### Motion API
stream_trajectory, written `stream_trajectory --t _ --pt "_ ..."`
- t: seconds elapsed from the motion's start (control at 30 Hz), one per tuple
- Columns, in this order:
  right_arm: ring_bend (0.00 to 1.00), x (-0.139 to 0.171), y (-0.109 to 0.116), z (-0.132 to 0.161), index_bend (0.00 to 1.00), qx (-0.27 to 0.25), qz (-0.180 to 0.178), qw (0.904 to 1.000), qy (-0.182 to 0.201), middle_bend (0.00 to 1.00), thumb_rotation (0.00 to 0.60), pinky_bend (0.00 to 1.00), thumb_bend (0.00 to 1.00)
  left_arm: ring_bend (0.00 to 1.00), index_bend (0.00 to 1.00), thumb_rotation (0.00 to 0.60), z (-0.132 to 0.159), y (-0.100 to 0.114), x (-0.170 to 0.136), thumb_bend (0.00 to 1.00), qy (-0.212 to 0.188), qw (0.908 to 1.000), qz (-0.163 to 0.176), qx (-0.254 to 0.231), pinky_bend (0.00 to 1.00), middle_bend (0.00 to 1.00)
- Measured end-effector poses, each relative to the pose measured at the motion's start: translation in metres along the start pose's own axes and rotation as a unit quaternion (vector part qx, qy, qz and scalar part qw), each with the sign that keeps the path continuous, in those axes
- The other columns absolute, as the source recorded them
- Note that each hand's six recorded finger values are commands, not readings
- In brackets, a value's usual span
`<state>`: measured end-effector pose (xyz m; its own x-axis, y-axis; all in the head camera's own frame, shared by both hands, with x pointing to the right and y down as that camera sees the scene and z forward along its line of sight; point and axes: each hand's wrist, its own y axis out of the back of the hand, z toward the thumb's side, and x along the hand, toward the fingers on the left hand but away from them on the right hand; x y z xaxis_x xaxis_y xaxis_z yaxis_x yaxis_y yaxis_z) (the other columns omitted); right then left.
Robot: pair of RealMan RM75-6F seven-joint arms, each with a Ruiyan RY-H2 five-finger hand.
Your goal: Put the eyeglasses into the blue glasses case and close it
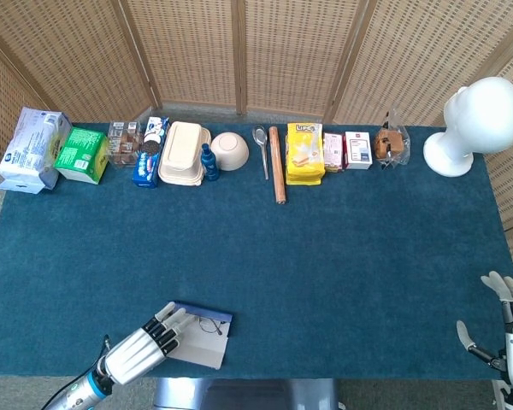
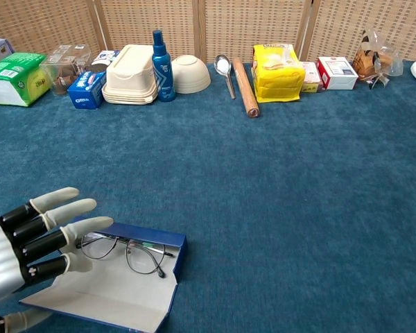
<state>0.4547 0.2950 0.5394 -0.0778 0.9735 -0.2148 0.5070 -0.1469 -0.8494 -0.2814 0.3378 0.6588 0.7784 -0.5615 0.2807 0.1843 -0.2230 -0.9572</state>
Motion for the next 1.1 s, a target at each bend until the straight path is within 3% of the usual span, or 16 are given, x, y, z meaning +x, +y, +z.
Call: stream_trajectory --t 0.7,0.9,1.1 --pt "0.0 0.0013 0.0019 -0.0024 0.0 0.005 -0.001 0.9999 -0.009 0.18 0.6 0.11 0.32 0.0 0.51 0.522 -0.0051 0.0035 0.0053 0.39 0.011 0.9996 -0.005 -0.024 0.0 0.14" --pt "0.0 0.0015 0.0017 -0.003 0.0 0.003 -0.001 1.0 -0.009 0.18 0.6 0.11 0.32 0.0 0.57 0.598 -0.0042 0.0053 0.0051 0.4 0.011 0.9993 -0.001 -0.035 0.0 0.17" --pt "0.0 0.0019 0.003 -0.0045 0.0 0.004 -0.003 0.9999 -0.011 0.18 0.6 0.11 0.32 0.0 0.62 0.6 -0.0037 0.0055 0.0067 0.4 0.015 0.9991 0.003 -0.039 0.0 0.21"
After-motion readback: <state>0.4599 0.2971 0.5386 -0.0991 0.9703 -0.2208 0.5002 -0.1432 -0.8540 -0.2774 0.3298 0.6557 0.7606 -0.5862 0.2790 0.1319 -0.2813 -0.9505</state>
